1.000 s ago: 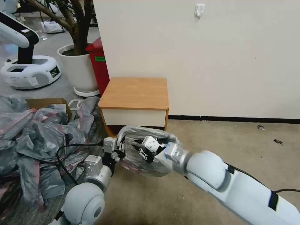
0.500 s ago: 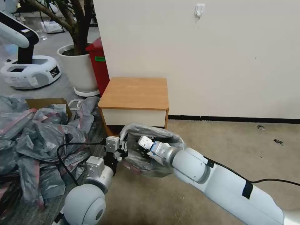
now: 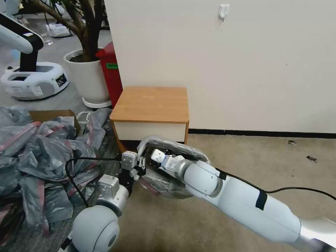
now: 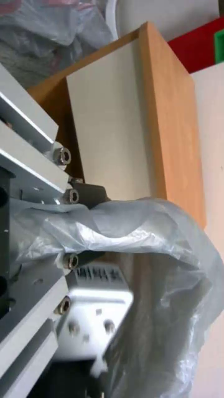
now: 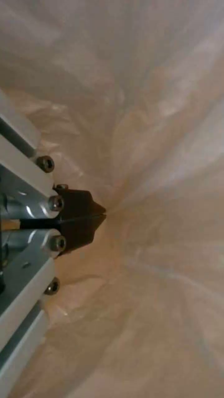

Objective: Pick up the garbage bag from the table and place it over the trash can.

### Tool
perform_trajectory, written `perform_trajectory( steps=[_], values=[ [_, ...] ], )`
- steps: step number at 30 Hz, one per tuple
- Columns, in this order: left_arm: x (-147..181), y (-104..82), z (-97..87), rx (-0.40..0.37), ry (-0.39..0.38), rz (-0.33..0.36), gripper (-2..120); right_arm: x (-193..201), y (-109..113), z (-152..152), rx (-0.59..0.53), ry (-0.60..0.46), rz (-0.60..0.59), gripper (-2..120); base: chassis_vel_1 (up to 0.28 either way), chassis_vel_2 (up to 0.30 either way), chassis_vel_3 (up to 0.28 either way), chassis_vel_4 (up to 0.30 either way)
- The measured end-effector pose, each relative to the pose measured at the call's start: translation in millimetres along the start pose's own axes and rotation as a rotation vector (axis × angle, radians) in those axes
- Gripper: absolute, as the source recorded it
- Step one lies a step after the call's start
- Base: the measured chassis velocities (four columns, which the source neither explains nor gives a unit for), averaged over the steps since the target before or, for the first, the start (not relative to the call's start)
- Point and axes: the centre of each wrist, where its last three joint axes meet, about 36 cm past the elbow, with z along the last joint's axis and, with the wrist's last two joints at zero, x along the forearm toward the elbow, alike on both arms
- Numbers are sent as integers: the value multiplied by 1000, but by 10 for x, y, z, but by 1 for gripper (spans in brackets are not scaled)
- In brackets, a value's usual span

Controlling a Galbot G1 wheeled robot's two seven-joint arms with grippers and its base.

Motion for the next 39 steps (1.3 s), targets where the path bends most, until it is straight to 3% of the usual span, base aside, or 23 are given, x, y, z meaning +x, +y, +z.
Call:
perform_trajectory(
  steps=[24,31,34,39],
  values=[
    [32,-117,-50,-3,-24,35,5,-343,-10,165,14,87,13,0,0,0,0,0],
    [14,-84,-14,3,-14,16,5,-166,-35,94,-48,47,-40,0,0,0,0,0],
    [-93,-27,61,24,10,-31,5,-5,-47,69,-83,24,-84,0,0,0,0,0],
    [-161,-8,112,58,38,-54,5,97,-52,95,-108,19,-96,0,0,0,0,0]
  ],
)
